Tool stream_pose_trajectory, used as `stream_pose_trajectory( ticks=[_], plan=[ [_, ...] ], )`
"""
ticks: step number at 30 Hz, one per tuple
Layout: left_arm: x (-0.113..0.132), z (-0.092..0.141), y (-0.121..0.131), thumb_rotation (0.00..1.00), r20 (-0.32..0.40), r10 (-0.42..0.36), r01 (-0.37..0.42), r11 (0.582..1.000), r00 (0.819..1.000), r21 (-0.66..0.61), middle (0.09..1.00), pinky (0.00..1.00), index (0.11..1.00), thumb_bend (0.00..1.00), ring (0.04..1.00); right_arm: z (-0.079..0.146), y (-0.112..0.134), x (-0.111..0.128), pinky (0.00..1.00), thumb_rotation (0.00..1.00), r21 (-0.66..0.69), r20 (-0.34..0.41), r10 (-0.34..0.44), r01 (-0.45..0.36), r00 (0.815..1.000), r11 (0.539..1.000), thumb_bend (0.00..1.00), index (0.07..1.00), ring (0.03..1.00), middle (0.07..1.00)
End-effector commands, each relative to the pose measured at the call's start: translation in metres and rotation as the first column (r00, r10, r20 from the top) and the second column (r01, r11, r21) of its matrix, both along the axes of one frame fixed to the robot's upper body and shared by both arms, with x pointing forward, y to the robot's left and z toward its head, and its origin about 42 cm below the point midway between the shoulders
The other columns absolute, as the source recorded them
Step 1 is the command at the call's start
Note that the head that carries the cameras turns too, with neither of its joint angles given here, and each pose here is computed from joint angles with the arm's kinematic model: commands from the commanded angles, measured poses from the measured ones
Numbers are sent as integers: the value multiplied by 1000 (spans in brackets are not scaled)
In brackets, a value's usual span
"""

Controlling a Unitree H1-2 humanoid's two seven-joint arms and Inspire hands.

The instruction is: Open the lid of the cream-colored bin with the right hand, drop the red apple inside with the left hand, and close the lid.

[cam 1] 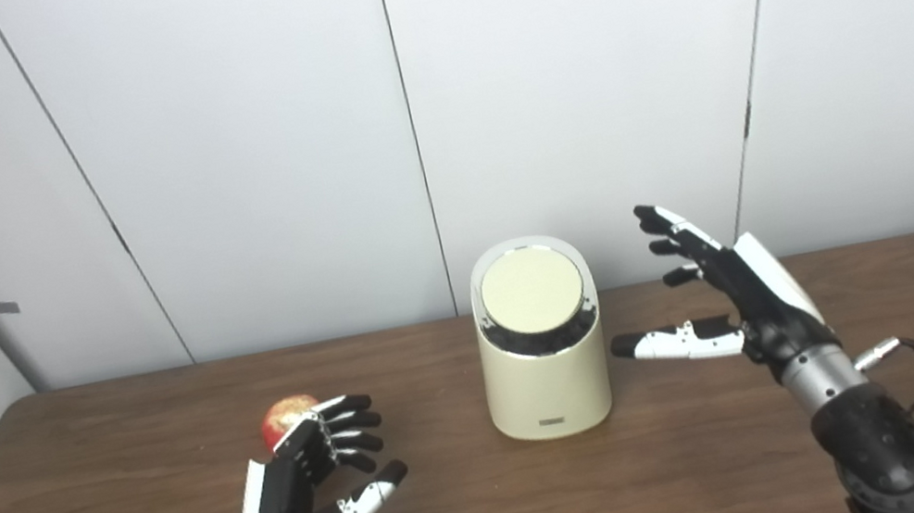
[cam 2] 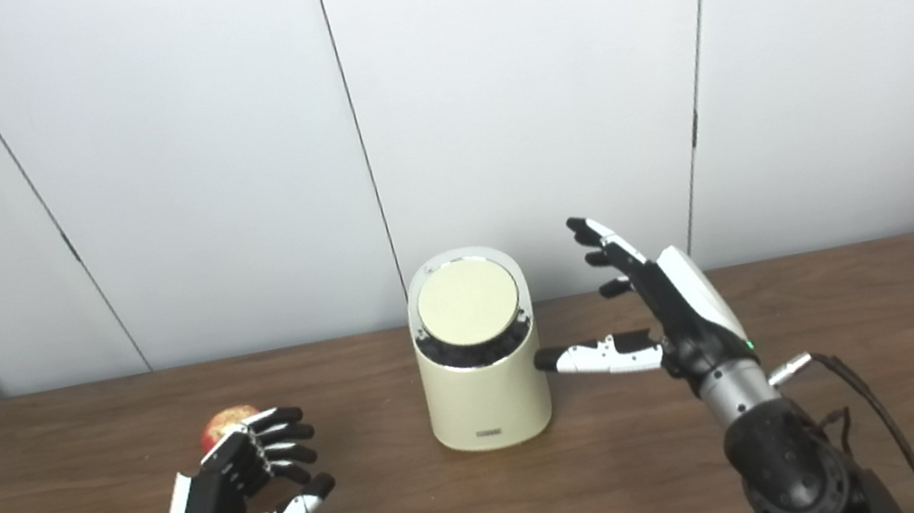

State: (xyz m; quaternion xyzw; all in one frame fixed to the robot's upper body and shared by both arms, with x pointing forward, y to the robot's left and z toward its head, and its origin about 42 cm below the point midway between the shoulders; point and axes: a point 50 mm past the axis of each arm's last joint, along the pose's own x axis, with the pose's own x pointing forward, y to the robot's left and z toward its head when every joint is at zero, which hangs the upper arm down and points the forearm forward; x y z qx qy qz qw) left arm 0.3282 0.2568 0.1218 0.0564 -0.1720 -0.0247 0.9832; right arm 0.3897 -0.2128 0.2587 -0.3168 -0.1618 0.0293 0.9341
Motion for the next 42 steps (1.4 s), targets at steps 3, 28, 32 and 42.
stream_pose_trajectory(
  ticks=[3, 28, 32, 42],
  plan=[
    [-8, -16, -2, 0, -49, 7, -8, 1000, 999, -20, 643, 479, 699, 635, 574, 41, 17, 13, 745, 418, -55, 84, 29, -25, 996, 998, 826, 934, 887, 935],
    [-8, -14, -5, 0, -44, 7, -7, 1000, 999, -10, 640, 478, 695, 621, 566, 70, 72, 54, 702, 359, -230, 29, 32, -25, 999, 973, 852, 914, 873, 914],
    [-9, -14, -6, 0, -40, 2, -2, 1000, 999, -9, 636, 479, 694, 627, 564, 66, 80, 59, 721, 387, -260, 11, 27, -23, 1000, 965, 858, 924, 884, 915],
    [-12, -12, -8, 0, -41, -1, 0, 1000, 999, -6, 637, 474, 697, 621, 564, 59, 84, 74, 711, 364, -299, -10, 11, -14, 1000, 954, 859, 925, 879, 920]
  ],
)
